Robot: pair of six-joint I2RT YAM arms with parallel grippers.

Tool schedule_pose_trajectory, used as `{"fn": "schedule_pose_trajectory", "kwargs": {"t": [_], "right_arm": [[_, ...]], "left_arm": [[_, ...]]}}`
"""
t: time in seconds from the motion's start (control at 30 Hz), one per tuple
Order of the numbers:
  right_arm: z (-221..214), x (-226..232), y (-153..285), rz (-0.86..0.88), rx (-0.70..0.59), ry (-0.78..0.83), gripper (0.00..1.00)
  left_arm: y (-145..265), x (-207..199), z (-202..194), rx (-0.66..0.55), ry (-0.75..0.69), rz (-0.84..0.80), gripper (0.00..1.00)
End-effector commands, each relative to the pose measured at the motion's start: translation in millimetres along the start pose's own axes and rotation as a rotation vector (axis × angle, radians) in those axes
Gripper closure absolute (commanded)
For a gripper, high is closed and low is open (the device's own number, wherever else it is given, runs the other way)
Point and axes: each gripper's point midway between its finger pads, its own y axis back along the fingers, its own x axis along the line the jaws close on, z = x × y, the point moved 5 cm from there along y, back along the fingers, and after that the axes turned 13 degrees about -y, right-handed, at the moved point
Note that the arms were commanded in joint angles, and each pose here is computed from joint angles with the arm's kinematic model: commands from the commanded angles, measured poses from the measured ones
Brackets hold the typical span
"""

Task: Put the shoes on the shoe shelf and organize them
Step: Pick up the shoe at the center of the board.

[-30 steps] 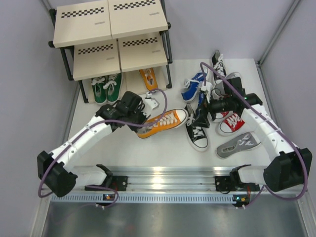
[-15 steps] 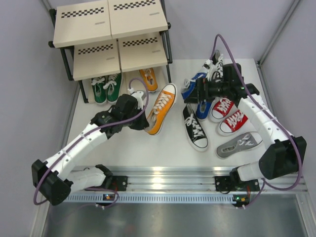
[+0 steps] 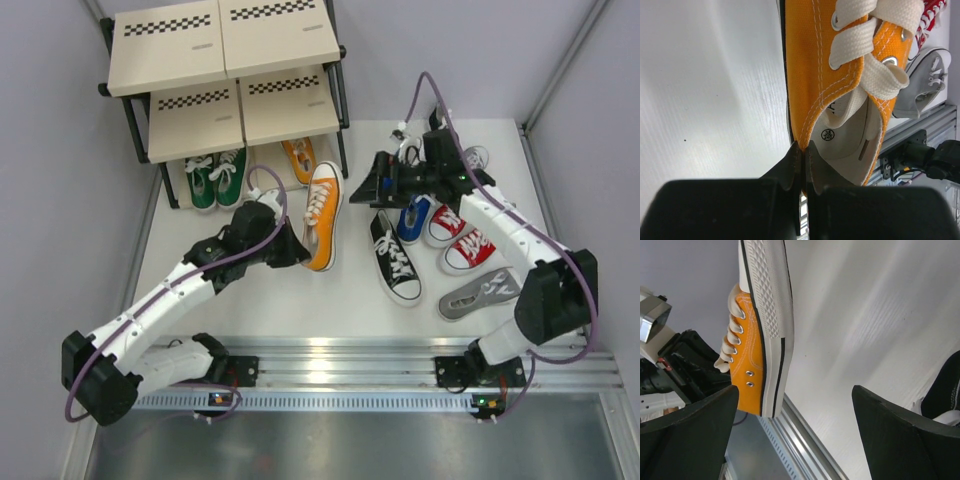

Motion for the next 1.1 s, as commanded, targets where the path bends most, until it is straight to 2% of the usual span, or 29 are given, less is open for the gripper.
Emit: {"fn": "schedule_pose_trajectory", "kwargs": {"t": [0.0, 0.1, 0.4, 0.6, 0.7, 0.83, 1.07], "right_arm": [[3.6, 14.9, -21.0, 0.04, 0.005, 0.043, 0.04], [2.1, 13.9, -34.7, 0.032, 0.022, 0.046, 0.04], [-2.0, 33.9, -48.9, 0.147, 0.082, 0.037, 0.06], [-7.6, 45.4, -42.2, 0.248, 0.13, 0.134, 0.07], [-4.8, 40.3, -43.9, 0.221, 0.112, 0.138, 0.07], [1.3, 31.0, -56.1, 0.161, 0.092, 0.059, 0.07], [9.9, 45.5, -68.4, 0.179, 0.086, 0.06, 0.09]], "left_arm": [[15.3, -32.4, 42.6, -0.204, -0.006, -0.154, 1.0], [15.3, -35.6, 41.2, -0.201, -0.004, -0.174, 1.0], [10.7, -43.2, 36.3, -0.173, -0.007, -0.212, 1.0], [13.1, -43.4, 37.9, -0.186, -0.011, -0.212, 1.0], [15.1, -45.3, 36.5, -0.183, -0.011, -0.228, 1.0], [17.5, -49.2, 36.6, -0.176, -0.023, -0.256, 1.0], [14.5, -53.4, 36.6, -0.157, -0.036, -0.282, 1.0]]}}
